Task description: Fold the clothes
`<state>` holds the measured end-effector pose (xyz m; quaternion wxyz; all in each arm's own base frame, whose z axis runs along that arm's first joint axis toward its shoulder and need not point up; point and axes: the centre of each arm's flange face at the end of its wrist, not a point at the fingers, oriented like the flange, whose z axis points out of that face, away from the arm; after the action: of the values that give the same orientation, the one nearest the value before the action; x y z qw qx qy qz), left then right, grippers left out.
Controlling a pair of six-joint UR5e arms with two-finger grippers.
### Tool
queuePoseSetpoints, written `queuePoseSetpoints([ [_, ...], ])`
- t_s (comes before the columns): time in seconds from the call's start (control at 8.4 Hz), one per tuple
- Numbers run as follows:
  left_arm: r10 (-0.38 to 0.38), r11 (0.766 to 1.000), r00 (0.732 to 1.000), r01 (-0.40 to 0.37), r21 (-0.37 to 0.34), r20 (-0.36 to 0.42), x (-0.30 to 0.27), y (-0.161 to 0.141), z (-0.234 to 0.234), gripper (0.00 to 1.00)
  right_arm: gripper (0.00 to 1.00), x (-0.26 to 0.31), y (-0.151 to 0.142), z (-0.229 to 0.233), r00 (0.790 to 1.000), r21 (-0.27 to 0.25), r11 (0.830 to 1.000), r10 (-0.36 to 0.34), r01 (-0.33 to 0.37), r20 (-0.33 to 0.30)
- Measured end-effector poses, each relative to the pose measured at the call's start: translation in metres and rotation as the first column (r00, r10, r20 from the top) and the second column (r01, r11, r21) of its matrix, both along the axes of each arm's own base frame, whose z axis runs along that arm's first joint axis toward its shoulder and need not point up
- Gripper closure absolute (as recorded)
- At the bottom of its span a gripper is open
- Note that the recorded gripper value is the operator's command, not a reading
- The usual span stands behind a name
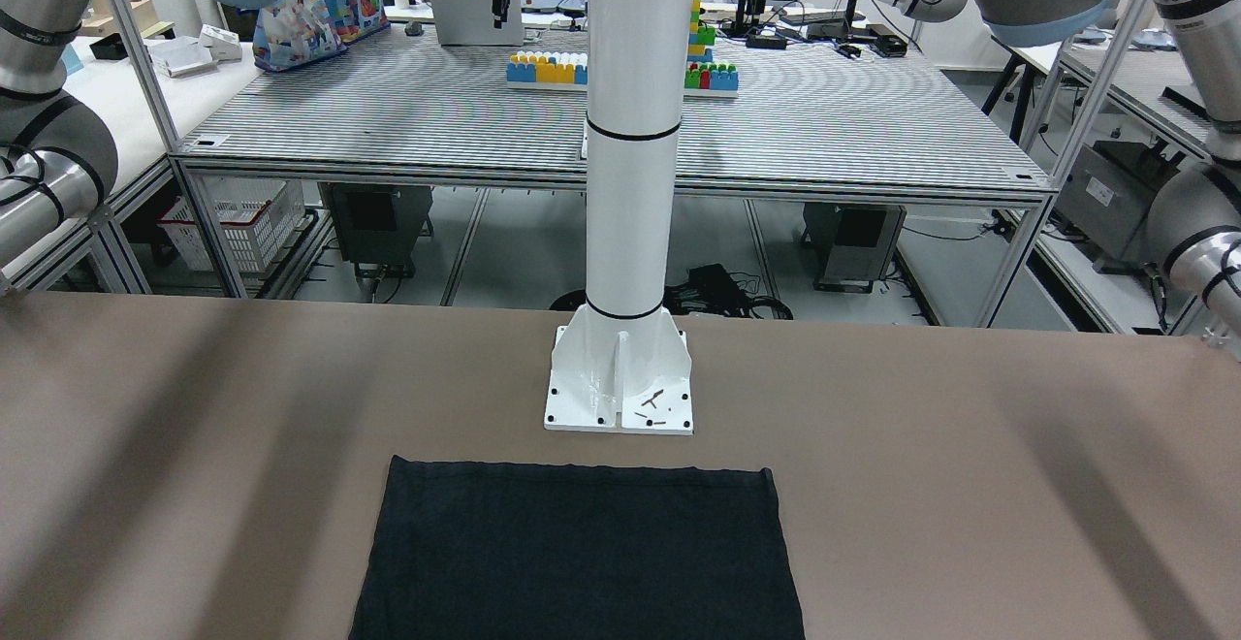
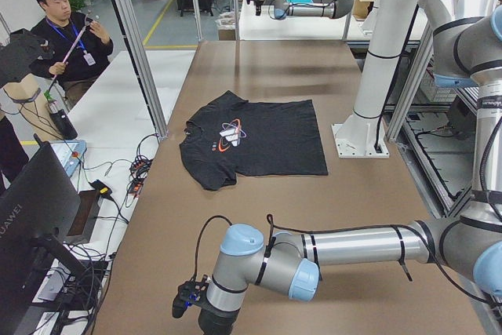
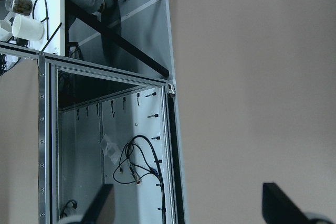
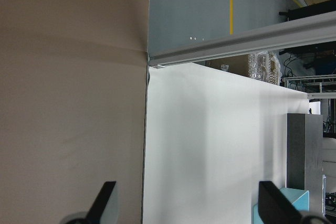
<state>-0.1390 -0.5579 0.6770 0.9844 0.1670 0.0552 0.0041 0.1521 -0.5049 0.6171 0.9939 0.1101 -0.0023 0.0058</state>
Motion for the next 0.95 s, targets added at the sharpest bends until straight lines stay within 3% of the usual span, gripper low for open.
queuePoseSetpoints([
  [0.71, 0.005, 1.0, 1.0, -0.005, -0.011, -0.008, 0.001, 0.004, 0.008, 0.0, 0.06, -0.001, 0.0, -0.002, 1.0, 0.004, 1.0, -0.006, 0.006, 0.003],
  [0.95, 0.006, 1.0, 1.0, -0.006, 0.013, -0.005, 0.001, -0.001, -0.002, 0.0, 0.06, -0.004, -0.002, -0.017, 1.0, 0.036, 0.999, -0.014, 0.013, 0.004],
])
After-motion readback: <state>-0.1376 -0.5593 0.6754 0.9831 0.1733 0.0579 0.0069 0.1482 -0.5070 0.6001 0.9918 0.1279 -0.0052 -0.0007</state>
